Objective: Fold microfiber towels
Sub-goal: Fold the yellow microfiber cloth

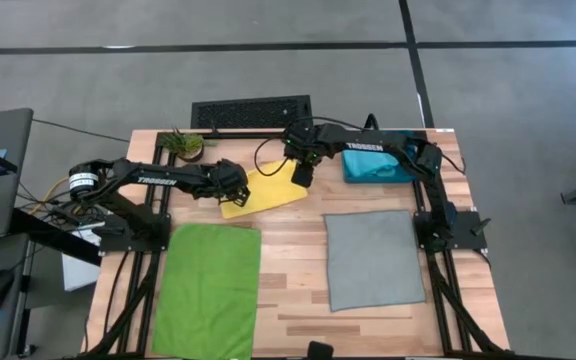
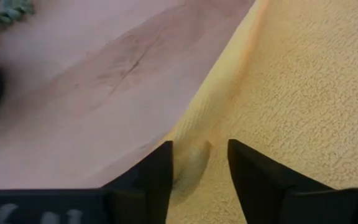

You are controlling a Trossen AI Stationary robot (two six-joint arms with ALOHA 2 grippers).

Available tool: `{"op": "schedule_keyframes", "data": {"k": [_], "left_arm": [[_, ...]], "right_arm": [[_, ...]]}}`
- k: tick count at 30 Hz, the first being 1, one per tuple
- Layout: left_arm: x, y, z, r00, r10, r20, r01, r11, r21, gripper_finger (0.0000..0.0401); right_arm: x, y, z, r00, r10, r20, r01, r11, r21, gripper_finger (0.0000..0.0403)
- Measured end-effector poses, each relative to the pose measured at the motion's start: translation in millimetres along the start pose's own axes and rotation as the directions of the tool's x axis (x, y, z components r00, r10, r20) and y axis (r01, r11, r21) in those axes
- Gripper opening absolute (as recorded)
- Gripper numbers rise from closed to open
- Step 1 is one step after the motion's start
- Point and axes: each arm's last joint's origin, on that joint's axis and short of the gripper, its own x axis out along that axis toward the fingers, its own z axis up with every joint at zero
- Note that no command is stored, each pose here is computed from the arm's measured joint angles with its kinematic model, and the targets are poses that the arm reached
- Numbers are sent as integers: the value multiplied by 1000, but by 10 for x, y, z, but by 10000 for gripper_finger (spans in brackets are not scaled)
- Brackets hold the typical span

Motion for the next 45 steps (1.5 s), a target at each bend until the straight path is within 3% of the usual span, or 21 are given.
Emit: {"op": "schedule_keyframes", "data": {"k": [6, 11, 16, 19, 25, 45], "left_arm": [[-114, -28, 97, 1000, -13, 20, 13, 1000, 15, 169], [-363, -63, 193, 995, -64, 71, 60, 997, 46, 169], [-681, -56, 86, 991, -113, 78, 104, 988, 110, 169], [-828, -67, -56, 990, -127, 52, 117, 978, 173, 169], [-989, -188, -336, 988, -152, 5, 145, 948, 284, 169], [-1034, -267, -439, 987, -154, 33, 142, 959, 247, 169]], "right_arm": [[-103, -21, 22, 1000, -4, 21, 5, 999, -36, 220], [-400, 124, 35, 998, 10, 60, 3, 976, -218, 223], [-568, 473, 7, 997, 72, 33, -47, 870, -491, 220], [-552, 675, -37, 994, 113, 6, -88, 803, -589, 218], [-376, 900, -114, 990, 138, 25, -90, 761, -642, 215], [124, 835, -375, 987, 123, 106, -20, 739, -673, 215]]}}
